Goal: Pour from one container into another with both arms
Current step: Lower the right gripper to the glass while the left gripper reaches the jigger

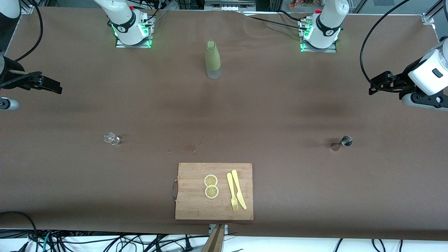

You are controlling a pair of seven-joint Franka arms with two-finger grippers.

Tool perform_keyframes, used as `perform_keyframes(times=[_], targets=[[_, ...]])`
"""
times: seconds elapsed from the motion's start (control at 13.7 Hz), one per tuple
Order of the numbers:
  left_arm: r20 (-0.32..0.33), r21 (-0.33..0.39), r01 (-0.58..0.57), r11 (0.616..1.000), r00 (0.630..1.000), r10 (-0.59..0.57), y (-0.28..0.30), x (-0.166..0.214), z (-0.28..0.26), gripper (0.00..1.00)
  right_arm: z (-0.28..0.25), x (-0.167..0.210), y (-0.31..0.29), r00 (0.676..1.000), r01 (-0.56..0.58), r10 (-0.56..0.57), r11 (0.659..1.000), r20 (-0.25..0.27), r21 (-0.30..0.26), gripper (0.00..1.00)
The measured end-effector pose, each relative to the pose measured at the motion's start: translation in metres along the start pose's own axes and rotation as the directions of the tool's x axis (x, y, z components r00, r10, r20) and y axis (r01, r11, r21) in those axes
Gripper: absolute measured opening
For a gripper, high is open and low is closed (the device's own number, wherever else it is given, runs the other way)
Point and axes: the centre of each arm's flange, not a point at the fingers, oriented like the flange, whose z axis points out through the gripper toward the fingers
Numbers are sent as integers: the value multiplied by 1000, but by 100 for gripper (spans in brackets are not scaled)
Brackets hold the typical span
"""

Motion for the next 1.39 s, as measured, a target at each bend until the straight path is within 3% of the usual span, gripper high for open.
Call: perform_keyframes(times=[0.36, 0.66, 0.88, 1.09, 1.39], targets=[[1, -2, 10, 1000, 1000, -10, -12, 0, 1, 100, 13, -3, 11, 996, 12, -11, 1000, 83, -4, 100], [-1, -5, -96, 995, 995, 96, -47, 8, 16, 100, 41, 13, 14, 981, 135, -135, 991, 136, 3, 100], [14, -28, -185, 982, 982, 186, -73, 16, 37, 100, 54, 24, 30, 955, 259, -260, 966, 143, 25, 100], [-5, -62, -307, 950, 952, 307, -104, 24, 58, 100, 71, 44, 42, 884, 454, -456, 890, 101, 46, 100], [-66, -144, -456, 878, 890, 451, -151, 32, 94, 100, 115, 78, 50, 756, 648, -653, 755, 32, 101, 100]])
